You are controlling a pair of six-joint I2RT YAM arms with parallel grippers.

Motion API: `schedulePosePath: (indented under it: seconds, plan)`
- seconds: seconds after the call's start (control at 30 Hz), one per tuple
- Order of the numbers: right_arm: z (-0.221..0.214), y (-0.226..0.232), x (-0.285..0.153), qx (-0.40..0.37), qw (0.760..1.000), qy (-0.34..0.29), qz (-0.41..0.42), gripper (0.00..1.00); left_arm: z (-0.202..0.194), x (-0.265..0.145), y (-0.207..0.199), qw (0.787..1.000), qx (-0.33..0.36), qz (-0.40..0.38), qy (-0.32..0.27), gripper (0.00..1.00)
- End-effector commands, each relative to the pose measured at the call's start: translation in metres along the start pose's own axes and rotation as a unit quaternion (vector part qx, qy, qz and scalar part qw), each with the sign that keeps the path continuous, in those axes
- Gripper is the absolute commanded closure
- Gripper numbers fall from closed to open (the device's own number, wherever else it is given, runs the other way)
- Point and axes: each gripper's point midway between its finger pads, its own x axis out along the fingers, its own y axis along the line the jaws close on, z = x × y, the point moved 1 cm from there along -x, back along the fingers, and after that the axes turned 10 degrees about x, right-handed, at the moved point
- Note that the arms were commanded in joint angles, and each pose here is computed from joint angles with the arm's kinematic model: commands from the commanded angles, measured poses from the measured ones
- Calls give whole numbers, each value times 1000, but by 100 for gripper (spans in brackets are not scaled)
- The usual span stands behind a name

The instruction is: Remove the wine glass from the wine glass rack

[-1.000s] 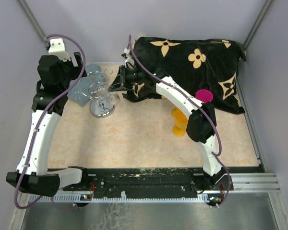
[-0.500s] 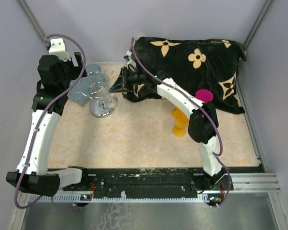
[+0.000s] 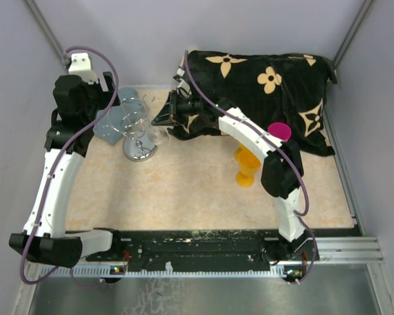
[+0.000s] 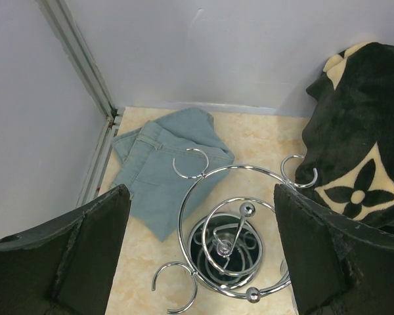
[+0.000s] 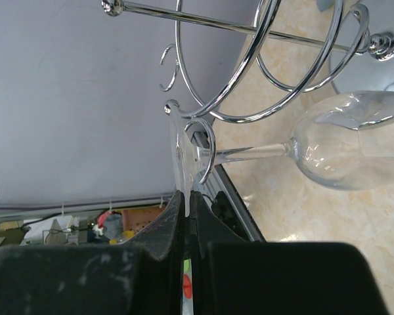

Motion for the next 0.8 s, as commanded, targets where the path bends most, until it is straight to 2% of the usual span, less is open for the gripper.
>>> schedulePosePath:
  seconds: [0.0, 0.77]
  plan:
    - [5, 51, -29, -46, 997, -25, 56, 100, 14, -1, 2, 1000, -7, -2, -15, 6]
    - [0, 67, -47, -30, 994, -17, 99, 100, 9, 5, -3, 1000, -9, -9, -6, 6]
